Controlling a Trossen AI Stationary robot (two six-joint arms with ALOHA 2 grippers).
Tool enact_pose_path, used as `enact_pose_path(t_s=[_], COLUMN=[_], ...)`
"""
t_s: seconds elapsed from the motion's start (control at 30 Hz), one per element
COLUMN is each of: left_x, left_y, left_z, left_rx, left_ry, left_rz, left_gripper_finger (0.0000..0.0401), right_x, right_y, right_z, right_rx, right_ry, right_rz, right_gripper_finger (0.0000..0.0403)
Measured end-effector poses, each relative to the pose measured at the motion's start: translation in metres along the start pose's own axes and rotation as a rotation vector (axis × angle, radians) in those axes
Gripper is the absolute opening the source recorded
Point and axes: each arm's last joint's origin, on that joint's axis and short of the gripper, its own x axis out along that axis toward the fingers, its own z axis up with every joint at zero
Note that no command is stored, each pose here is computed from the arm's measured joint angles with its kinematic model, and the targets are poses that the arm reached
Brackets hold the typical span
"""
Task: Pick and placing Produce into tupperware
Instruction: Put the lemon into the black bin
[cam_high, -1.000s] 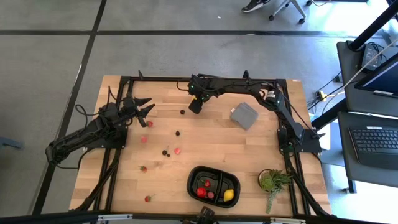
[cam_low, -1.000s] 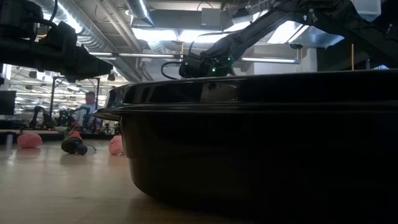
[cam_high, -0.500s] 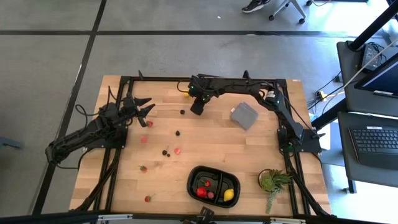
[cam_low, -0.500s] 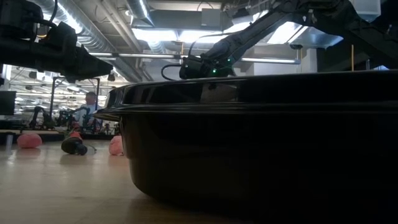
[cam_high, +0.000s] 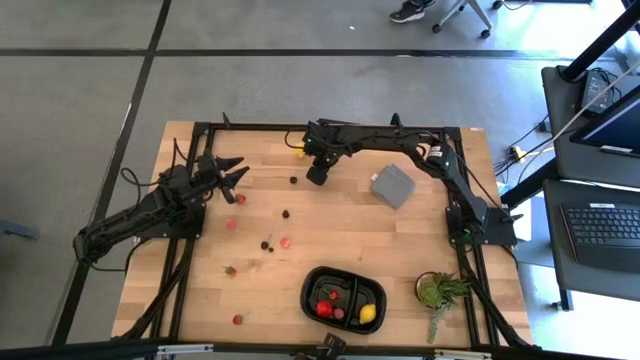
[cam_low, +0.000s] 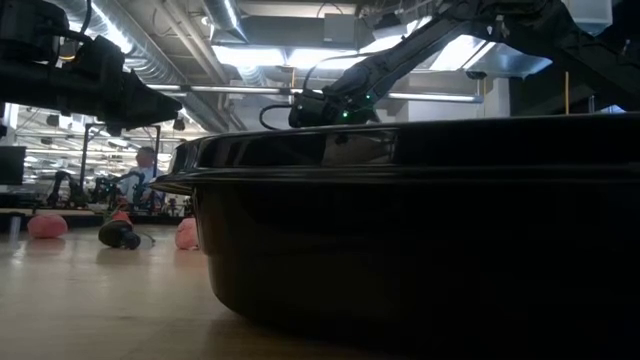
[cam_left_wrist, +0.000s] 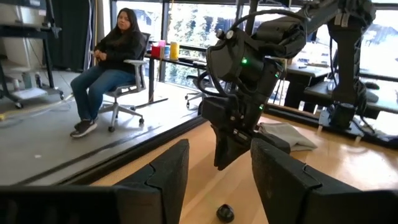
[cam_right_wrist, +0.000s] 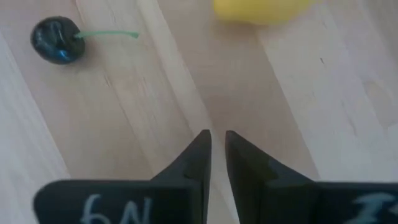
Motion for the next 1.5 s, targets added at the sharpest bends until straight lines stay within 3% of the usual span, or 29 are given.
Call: enact_pose_path(t_s=[0.17,0.3,0.53,0.63,0.73,0.9,1.1,1.3,1.5], left_x=[0.000,0.000,-0.001,-0.001,-0.002,-0.003,-0.001,0.001,0.006], left_y=[0.000,0.000,-0.001,-0.004,-0.007,-0.009,-0.009,-0.010,-0.010], left_z=[0.000,0.000,0.010,0.013,0.016,0.017,0.017,0.020,0.026], left_rx=[-0.008,-0.008,-0.012,0.024,0.034,0.039,0.075,0.045,-0.023], left_ry=[0.000,-0.005,-0.100,-0.131,-0.152,-0.158,-0.154,-0.178,-0.143], left_rz=[0.000,-0.001,-0.017,-0.077,-0.174,-0.250,-0.235,-0.260,-0.229], left_gripper_finger=[0.0165,0.0165,0.0165,0.0165,0.0165,0.0186,0.0266,0.0334,0.0345], right_x=[-0.004,-0.025,-0.137,-0.182,-0.209,-0.218,-0.228,-0.221,-0.212], right_y=[0.002,0.004,0.015,0.013,0.006,-0.007,-0.029,-0.032,-0.031], right_z=[-0.002,0.006,0.019,0.006,-0.022,-0.080,-0.125,-0.145,-0.146], right_rx=[0.036,0.035,-0.044,-0.068,-0.071,-0.056,-0.041,-0.032,0.017], right_ry=[0.047,0.063,-0.194,-0.342,-0.493,-0.702,-0.957,-1.039,-1.010], right_rz=[0.092,0.124,0.159,0.151,0.146,0.130,0.055,0.047,0.082], right_gripper_finger=[0.0068,0.0083,0.0087,0.0087,0.0087,0.0087,0.0087,0.0087,0.0087])
